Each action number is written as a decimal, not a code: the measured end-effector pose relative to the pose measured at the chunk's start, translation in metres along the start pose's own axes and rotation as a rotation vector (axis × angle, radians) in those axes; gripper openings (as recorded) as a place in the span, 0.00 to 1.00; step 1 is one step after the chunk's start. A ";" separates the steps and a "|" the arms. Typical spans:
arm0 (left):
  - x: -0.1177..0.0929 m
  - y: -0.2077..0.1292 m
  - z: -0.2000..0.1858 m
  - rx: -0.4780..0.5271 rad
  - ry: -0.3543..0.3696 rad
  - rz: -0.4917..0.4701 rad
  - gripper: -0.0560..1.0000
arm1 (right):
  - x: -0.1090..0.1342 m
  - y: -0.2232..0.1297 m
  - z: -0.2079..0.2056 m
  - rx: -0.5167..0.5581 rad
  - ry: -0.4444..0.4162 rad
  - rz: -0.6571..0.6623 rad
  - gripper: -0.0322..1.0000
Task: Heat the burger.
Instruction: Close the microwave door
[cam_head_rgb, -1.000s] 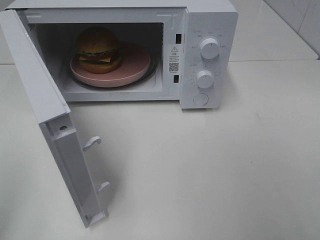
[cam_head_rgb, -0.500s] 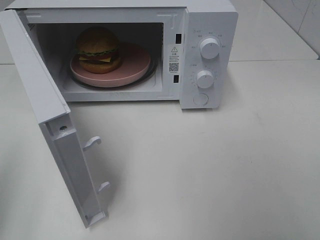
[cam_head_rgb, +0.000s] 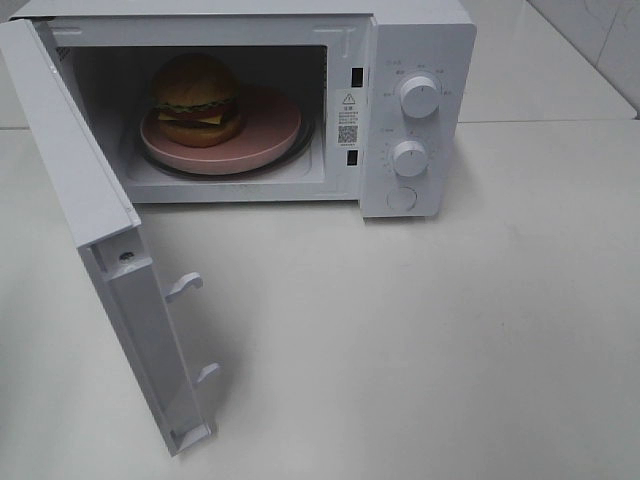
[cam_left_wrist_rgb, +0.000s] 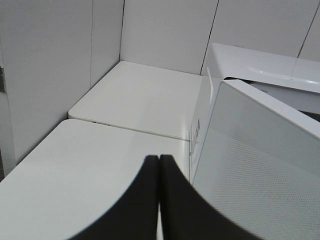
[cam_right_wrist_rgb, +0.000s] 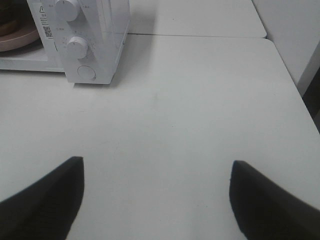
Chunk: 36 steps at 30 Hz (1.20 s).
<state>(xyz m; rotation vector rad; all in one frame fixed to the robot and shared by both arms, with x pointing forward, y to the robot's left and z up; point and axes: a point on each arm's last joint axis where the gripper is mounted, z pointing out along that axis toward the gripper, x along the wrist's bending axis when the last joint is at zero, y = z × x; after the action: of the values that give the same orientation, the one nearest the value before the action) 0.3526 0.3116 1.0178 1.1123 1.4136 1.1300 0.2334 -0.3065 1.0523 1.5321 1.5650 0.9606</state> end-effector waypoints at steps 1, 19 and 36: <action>0.000 0.000 0.000 0.000 0.000 0.000 0.05 | 0.000 0.000 0.000 0.000 0.000 0.000 0.76; -0.010 -0.020 0.040 0.103 -0.114 0.086 0.05 | 0.000 0.000 0.000 0.000 0.000 0.000 0.76; -0.025 -0.040 0.072 0.073 -0.304 0.026 0.05 | 0.000 0.000 0.000 0.000 0.000 0.000 0.76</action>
<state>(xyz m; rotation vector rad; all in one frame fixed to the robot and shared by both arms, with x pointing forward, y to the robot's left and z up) 0.4233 0.2880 0.9754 1.2972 1.2119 0.8882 0.2334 -0.3065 1.0523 1.5321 1.5650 0.9606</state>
